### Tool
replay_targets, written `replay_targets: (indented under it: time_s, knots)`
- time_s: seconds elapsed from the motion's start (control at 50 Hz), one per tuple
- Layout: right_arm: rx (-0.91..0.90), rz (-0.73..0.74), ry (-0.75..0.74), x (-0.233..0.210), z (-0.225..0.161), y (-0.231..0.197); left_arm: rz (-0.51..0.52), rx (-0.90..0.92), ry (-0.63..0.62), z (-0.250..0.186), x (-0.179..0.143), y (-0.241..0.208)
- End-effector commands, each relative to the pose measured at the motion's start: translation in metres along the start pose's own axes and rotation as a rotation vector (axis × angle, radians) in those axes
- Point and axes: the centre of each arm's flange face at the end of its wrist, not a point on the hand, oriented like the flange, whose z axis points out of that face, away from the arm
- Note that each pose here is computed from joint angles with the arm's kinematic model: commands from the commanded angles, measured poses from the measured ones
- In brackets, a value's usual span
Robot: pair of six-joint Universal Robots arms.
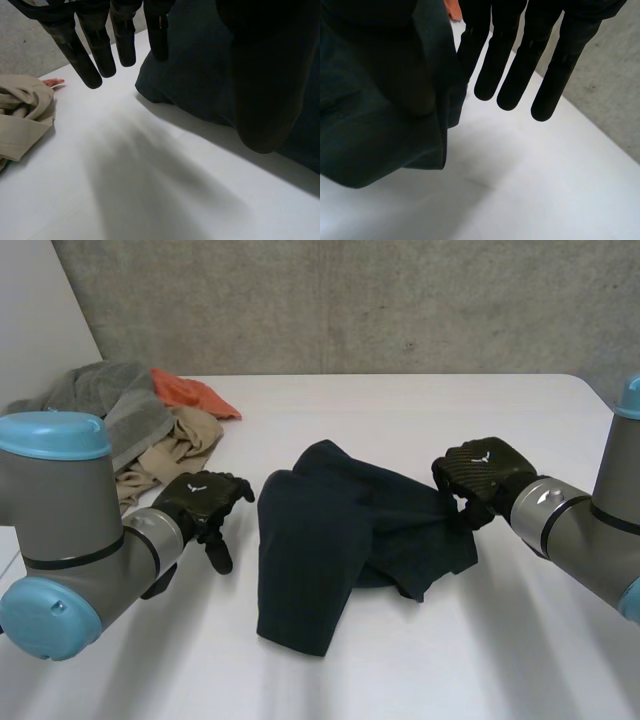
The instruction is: Fold the laundry.
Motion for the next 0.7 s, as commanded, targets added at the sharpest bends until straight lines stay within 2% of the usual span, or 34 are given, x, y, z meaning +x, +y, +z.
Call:
replay_targets:
  time_s: [0.02, 0.16, 0.24, 0.32, 0.42, 0.48, 0.56, 0.58, 0.7]
  knots:
    - [-0.046, 0.113, -0.082, -0.005, 0.008, 0.018, 0.026, 0.113, 0.071, -0.002, 0.005, -0.029]
    - [-0.018, 0.195, -0.107, -0.003, 0.0, 0.008, 0.026, 0.139, 0.053, 0.015, -0.001, -0.031]
    - [-0.015, 0.212, -0.101, 0.001, 0.0, 0.008, 0.03, 0.15, 0.058, 0.039, -0.002, -0.033]
    - [-0.026, 0.216, -0.106, 0.0, 0.002, 0.011, 0.042, 0.098, 0.1, 0.067, 0.002, -0.023]
    - [-0.033, 0.22, -0.112, -0.002, 0.001, 0.012, 0.083, 0.045, 0.109, 0.082, 0.002, -0.019]
    - [-0.028, 0.222, -0.113, -0.002, 0.0, 0.011, 0.098, 0.096, 0.093, 0.081, 0.0, -0.039]
    - [-0.012, 0.226, -0.113, -0.001, -0.003, 0.006, 0.109, 0.261, 0.049, 0.069, -0.001, -0.089]
    - [0.003, 0.227, -0.106, 0.001, -0.005, 0.001, 0.118, 0.349, 0.028, 0.062, 0.0, -0.113]
    - [0.044, 0.271, -0.058, 0.018, -0.013, -0.013, 0.141, 0.641, -0.016, 0.027, 0.012, -0.186]
